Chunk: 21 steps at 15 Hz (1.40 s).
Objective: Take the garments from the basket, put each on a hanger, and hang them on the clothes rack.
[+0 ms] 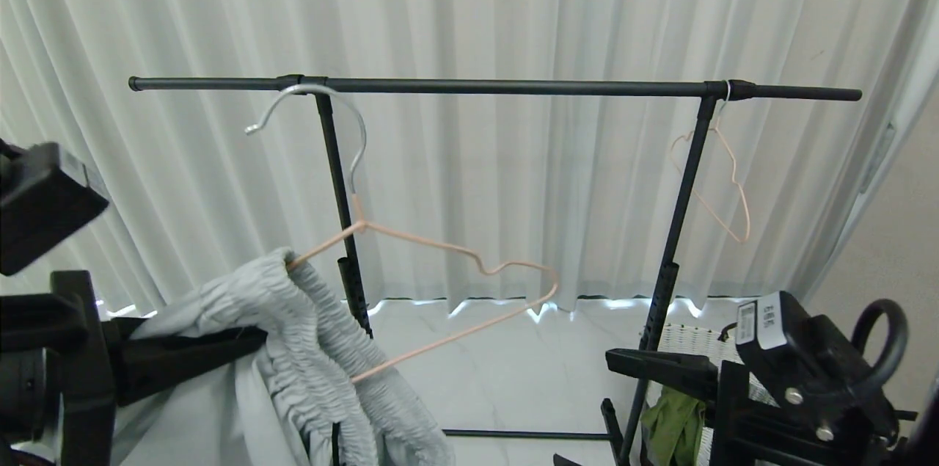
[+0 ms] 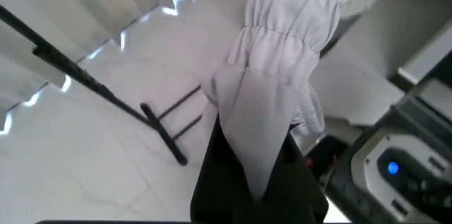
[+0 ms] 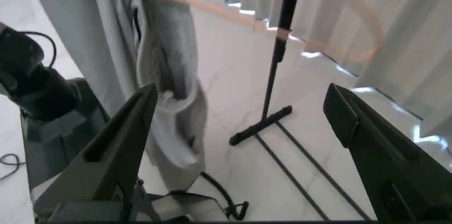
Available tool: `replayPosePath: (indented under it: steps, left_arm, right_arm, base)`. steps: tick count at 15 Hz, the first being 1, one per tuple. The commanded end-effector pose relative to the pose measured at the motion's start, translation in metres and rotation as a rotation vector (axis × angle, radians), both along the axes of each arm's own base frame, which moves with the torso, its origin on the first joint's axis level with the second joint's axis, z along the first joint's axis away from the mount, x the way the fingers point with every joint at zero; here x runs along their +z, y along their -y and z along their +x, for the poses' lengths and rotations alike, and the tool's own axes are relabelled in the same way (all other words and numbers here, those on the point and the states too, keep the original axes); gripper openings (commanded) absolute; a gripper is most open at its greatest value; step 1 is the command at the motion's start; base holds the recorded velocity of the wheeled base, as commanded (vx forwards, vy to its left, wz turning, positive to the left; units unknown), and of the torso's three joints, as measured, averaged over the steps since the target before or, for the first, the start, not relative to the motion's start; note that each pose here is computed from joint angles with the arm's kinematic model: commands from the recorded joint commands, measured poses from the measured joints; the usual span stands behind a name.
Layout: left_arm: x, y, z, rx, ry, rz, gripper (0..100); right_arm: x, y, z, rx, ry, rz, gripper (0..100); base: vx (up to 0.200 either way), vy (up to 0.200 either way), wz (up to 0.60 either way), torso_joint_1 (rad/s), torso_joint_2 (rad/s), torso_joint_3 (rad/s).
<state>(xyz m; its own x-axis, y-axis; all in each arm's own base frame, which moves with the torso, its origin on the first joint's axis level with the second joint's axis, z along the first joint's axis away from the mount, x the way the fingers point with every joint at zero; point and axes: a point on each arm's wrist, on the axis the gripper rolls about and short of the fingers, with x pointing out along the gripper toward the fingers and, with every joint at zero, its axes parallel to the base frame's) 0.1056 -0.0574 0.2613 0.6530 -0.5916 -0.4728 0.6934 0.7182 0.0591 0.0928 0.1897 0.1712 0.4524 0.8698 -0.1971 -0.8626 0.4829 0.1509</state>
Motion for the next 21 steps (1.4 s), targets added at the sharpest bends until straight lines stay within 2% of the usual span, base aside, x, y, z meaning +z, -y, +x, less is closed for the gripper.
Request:
replayPosePath:
  steps: [1, 3, 5, 7, 10, 13, 16, 19, 20, 21]
  left_arm:
    - [0.011, 0.000, 0.000, 0.005, 0.068, -0.030, 0]
    - [0.017, 0.002, 0.005, 0.027, 0.135, -0.048, 0]
    - [0.021, 0.002, 0.007, 0.033, 0.167, -0.057, 0]
    - [0.022, 0.003, 0.007, 0.034, 0.180, -0.065, 0]
    - [0.023, 0.003, 0.008, 0.034, 0.186, -0.069, 0]
    - [0.025, 0.003, 0.009, 0.035, 0.200, -0.073, 0]
    - [0.026, 0.004, 0.010, 0.035, 0.217, -0.081, 0]
    - [0.026, 0.004, 0.010, 0.035, 0.215, -0.081, 0]
    - [0.025, 0.004, 0.010, 0.035, 0.214, -0.080, 0]
    - [0.026, 0.004, 0.010, 0.035, 0.215, -0.081, 0]
  right_arm:
    - [-0.005, -0.025, 0.008, 0.001, -0.054, -0.008, 100]
    - [-0.002, -0.045, 0.015, -0.009, -0.088, -0.013, 100]
    - [-0.002, -0.062, 0.023, -0.040, -0.138, -0.040, 100]
    - [-0.003, -0.079, 0.031, -0.107, -0.217, -0.058, 100]
    - [-0.009, -0.102, 0.027, -0.127, -0.277, -0.075, 100]
    - [-0.021, -0.109, 0.023, -0.125, -0.297, -0.110, 100]
    - [-0.030, -0.113, 0.026, -0.169, -0.291, -0.134, 100]
    - [-0.030, -0.117, 0.028, -0.209, -0.301, -0.108, 100]
    - [-0.031, -0.117, 0.029, -0.221, -0.299, -0.109, 0]
    - [-0.032, -0.117, 0.030, -0.231, -0.298, -0.114, 0]
  base:
    - [0.000, 0.000, 0.00, 0.000, 0.00, 0.000]
    - [0.000, 0.000, 0.00, 0.000, 0.00, 0.000]
    - [0.000, 0.000, 0.00, 0.000, 0.00, 0.000]
    - [0.000, 0.000, 0.00, 0.000, 0.00, 0.000]
    - [0.000, 0.000, 0.00, 0.000, 0.00, 0.000]
    - [0.000, 0.000, 0.00, 0.000, 0.00, 0.000]
    - [0.000, 0.000, 0.00, 0.000, 0.00, 0.000]
    - [0.000, 0.000, 0.00, 0.000, 0.00, 0.000]
    - [0.000, 0.000, 0.00, 0.000, 0.00, 0.000]
    - [0.000, 0.000, 0.00, 0.000, 0.00, 0.000]
